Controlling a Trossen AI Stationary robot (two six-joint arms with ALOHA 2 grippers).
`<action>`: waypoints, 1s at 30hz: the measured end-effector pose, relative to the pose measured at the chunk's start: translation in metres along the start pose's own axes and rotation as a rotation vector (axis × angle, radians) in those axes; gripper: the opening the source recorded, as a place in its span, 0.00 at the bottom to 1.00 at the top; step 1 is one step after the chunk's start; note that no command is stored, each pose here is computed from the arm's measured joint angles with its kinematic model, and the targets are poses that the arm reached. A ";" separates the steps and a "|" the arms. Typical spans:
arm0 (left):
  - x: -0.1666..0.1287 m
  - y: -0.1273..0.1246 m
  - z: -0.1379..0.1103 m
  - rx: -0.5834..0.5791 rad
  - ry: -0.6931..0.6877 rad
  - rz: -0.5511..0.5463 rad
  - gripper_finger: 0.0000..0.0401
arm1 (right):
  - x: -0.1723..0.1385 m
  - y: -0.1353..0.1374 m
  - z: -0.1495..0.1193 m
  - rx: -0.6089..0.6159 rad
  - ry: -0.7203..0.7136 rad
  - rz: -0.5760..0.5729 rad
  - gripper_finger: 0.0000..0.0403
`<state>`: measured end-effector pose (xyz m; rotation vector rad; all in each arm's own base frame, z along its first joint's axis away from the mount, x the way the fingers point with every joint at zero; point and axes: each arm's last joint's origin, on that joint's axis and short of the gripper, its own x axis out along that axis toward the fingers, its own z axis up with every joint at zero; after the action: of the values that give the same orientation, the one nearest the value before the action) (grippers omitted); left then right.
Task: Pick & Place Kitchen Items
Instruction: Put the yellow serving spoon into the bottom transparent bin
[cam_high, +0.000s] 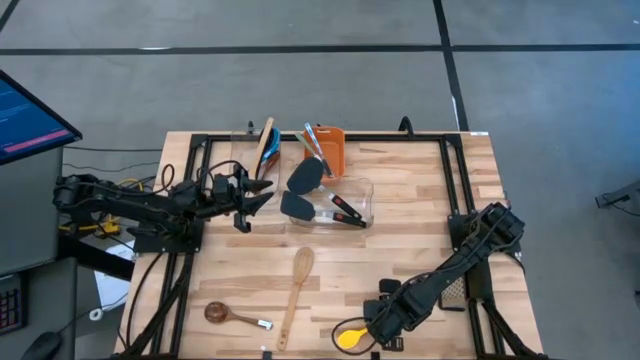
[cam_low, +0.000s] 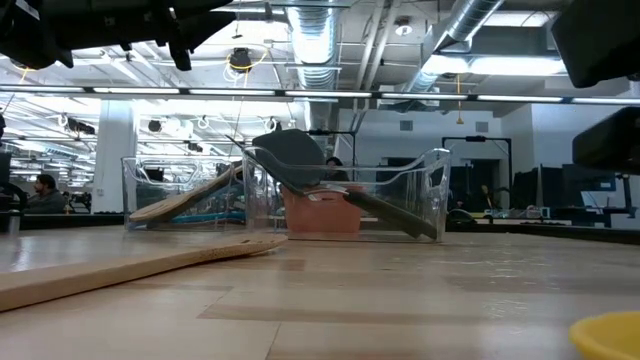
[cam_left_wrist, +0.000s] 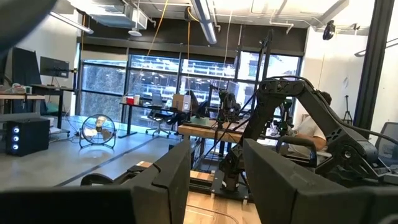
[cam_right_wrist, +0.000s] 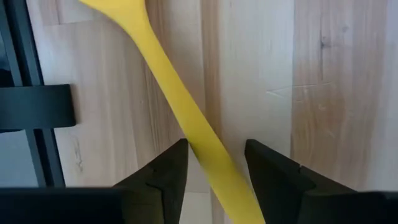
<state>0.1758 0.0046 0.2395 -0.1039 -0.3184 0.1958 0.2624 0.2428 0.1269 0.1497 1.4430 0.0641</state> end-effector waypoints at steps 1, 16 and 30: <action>0.000 0.000 0.000 0.000 0.001 0.000 0.33 | 0.000 0.000 0.000 0.001 0.000 0.001 0.38; 0.000 0.000 -0.001 0.001 0.006 -0.004 0.33 | 0.001 -0.006 0.002 -0.081 -0.016 -0.052 0.34; 0.000 0.000 -0.001 0.003 0.010 -0.003 0.33 | 0.001 -0.026 0.014 -0.045 -0.076 -0.195 0.30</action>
<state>0.1761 0.0045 0.2386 -0.1019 -0.3083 0.1929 0.2753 0.2165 0.1240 -0.0262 1.3728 -0.0681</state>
